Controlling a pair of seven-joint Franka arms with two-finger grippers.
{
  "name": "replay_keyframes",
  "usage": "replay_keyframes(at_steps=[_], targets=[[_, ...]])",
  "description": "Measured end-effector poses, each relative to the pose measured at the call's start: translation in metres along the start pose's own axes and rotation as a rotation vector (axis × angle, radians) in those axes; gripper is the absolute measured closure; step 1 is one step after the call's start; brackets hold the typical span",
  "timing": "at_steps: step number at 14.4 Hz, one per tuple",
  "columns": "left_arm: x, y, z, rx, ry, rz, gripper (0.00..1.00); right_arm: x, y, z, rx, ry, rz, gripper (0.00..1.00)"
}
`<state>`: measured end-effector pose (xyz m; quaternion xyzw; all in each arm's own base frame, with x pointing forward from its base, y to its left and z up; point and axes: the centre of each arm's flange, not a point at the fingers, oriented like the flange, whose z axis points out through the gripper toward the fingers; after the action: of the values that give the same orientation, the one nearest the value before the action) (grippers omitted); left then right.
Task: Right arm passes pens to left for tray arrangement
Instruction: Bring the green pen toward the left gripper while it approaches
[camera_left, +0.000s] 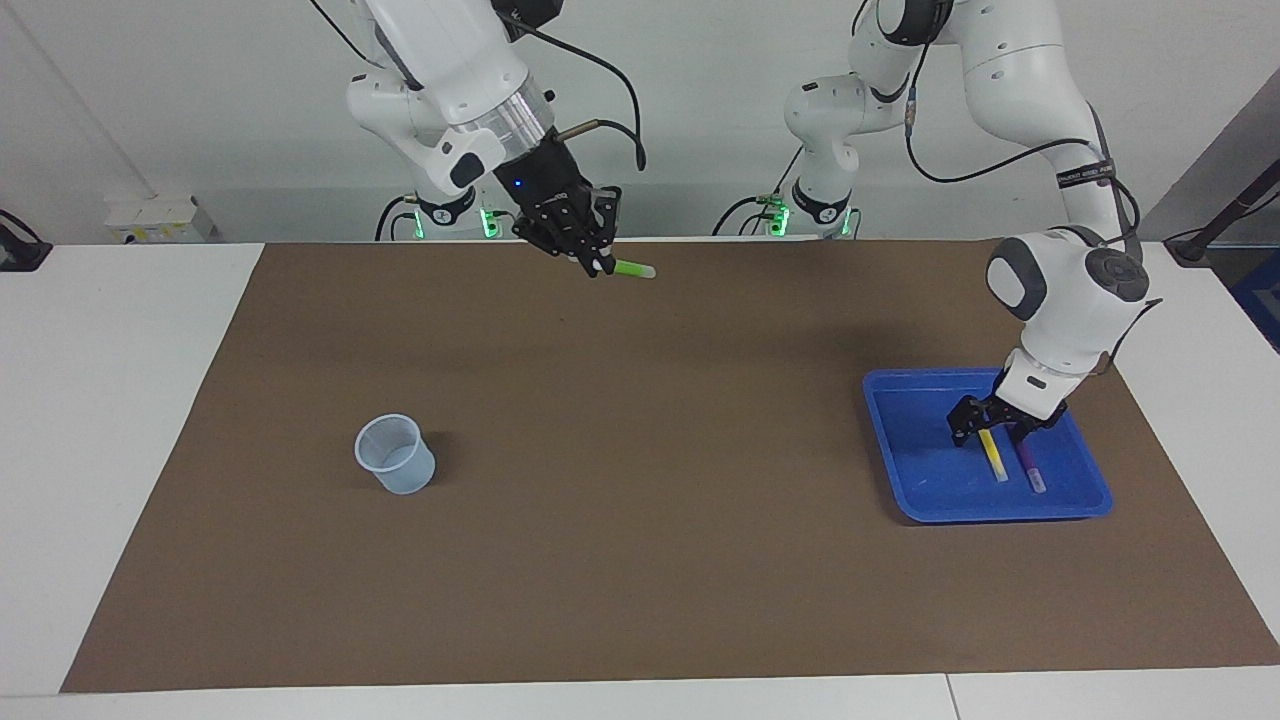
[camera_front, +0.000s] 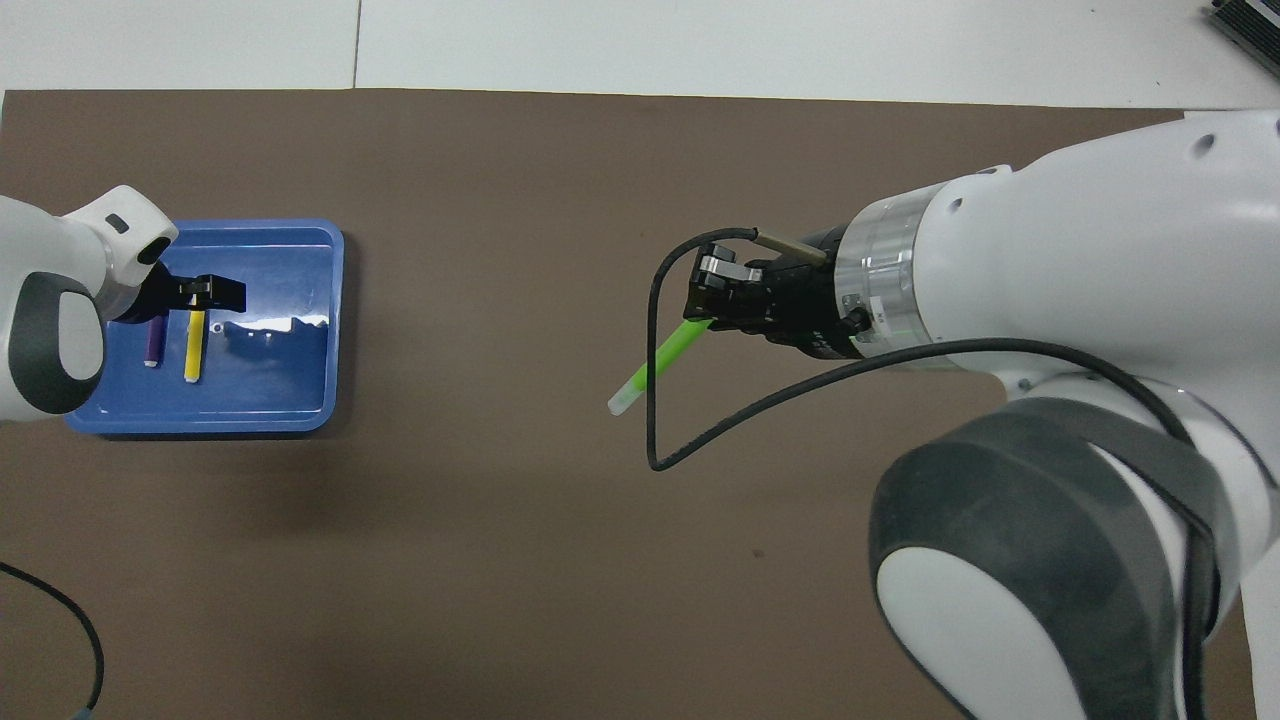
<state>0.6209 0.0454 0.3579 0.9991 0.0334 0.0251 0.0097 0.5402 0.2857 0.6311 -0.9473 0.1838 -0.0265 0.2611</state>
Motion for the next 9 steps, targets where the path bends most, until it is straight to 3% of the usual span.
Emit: replay_keyframes(at_steps=[2,6,9], targets=[[-0.005,0.017,-0.016,-0.015,-0.031,-0.103,0.04,-0.01,-0.007,0.009,0.027,0.011,0.08,0.82],[-0.015,0.037,-0.041,-0.14,-0.119,-0.354,0.07,-0.023,-0.016,0.014,0.086,-0.02,0.216,0.82],[-0.017,0.044,-0.063,-0.19,-0.189,-0.537,0.07,-0.031,-0.021,0.023,0.126,-0.01,0.28,0.82]])
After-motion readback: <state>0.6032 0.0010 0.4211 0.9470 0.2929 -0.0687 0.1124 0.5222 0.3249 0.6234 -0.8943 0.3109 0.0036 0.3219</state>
